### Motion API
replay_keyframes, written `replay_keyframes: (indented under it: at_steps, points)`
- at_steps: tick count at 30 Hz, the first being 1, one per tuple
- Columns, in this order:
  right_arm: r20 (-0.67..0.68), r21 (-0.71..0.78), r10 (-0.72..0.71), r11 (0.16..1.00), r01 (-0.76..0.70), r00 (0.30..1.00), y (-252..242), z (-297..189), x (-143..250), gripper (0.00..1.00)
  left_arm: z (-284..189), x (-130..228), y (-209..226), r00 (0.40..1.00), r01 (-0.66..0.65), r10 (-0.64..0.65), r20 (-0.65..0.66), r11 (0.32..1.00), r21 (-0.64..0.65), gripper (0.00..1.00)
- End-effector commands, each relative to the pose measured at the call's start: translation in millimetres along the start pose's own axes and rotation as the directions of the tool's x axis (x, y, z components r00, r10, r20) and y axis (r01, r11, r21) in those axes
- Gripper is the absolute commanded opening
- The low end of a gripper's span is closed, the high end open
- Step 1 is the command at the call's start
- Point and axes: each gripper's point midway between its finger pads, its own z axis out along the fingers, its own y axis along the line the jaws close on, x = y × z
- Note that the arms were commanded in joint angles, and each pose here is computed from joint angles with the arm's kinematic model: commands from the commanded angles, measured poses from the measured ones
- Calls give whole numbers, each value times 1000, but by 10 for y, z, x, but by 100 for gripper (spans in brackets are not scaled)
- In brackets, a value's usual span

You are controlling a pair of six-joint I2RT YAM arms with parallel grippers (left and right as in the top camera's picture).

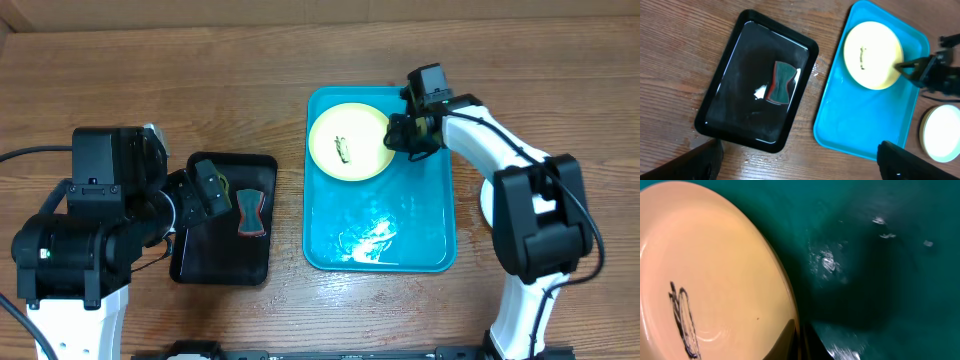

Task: Clean dirty plates on tray and stack at the side
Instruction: 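Move right gripper to the remaining yellow plate's rim and grasp it, then slide the yellow plate toward the tray center with right gripper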

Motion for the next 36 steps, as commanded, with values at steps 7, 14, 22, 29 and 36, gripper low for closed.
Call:
replay_keyframes:
  at_steps: [7,14,22,29,36]
  points:
    - [-18,97,47,994,-45,999,8,-1155,358,4,-172,24,-2,996,-71,69,58,997,23,94]
    - [-133,227,181,963,-148,975,-15,-919,970,4,-272,46,25,993,-74,72,94,997,21,95]
    - [35,304,245,921,-244,969,-366,-367,1117,4,-256,68,107,994,-68,70,82,997,-23,100]
    - [31,272,55,960,-61,998,-204,-806,966,30,-14,101,156,988,-156,156,-7,986,-57,99]
    - [76,78,-46,996,40,996,178,-1402,1012,35,671,196,345,979,-152,131,-158,980,-131,83]
